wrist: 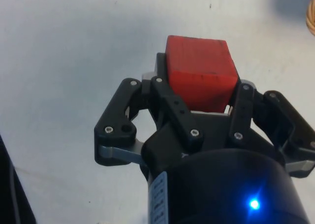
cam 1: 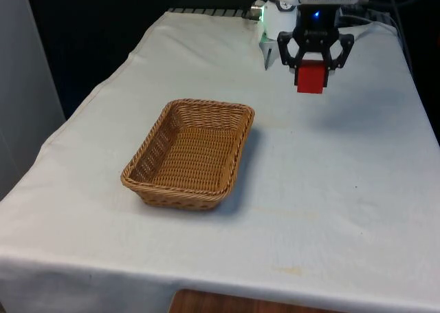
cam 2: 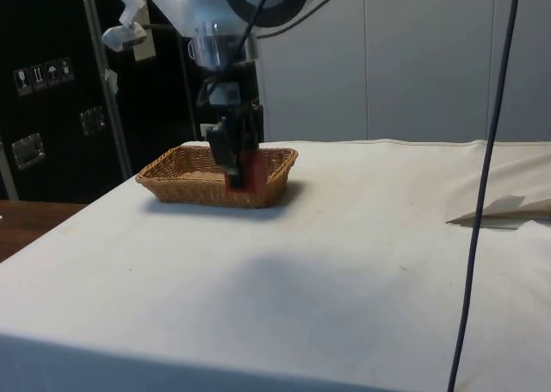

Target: Pick up the cube and place it into the basket.

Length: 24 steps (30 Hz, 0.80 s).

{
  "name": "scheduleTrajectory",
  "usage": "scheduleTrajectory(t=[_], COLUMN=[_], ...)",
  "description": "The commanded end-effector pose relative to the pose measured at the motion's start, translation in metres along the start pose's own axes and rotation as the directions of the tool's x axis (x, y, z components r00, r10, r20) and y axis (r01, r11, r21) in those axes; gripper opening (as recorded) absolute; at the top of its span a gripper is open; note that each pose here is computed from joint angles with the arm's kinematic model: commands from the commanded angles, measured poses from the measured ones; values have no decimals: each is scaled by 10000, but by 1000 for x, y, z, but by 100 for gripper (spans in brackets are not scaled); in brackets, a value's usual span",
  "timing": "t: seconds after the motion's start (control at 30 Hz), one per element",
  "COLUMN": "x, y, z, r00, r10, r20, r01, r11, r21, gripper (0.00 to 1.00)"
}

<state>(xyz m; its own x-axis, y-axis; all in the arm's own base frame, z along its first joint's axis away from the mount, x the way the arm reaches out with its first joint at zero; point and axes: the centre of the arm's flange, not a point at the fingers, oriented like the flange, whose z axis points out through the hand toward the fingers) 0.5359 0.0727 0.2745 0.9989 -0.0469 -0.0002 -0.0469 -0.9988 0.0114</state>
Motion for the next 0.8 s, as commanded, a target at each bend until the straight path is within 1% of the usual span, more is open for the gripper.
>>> scheduleTrajectory(t=[0.0, 0.13, 0.17, 0.27, 0.3, 0.43, 0.47, 0.6, 0.73, 0.77], x=[0, 0, 1, -1, -1, -1, 0, -1, -2, -1], y=[1, 0, 0, 0, 0, 1, 0, 0, 1, 0], z=[-5, -18, -14, -27, -27, -39, -36, -51, -60, -58], r00=[10000, 10000, 10000, 10000, 10000, 10000, 10000, 10000, 10000, 9999], r10=[-3, -22, -16, -23, -23, -21, -23, -23, -22, -21], r20=[42, 29, 14, 14, 14, -21, -46, -64, -81, -117], r01=[3, 22, 16, 23, 23, 21, 23, 23, 22, 22], r11=[10000, 10000, 10000, 10000, 10000, 10000, 10000, 10000, 10000, 9999], r21=[-48, -15, 16, 10, 10, 37, 66, 73, 90, 116], gripper=[0, 0, 0, 0, 0, 0, 0, 0, 0, 0])
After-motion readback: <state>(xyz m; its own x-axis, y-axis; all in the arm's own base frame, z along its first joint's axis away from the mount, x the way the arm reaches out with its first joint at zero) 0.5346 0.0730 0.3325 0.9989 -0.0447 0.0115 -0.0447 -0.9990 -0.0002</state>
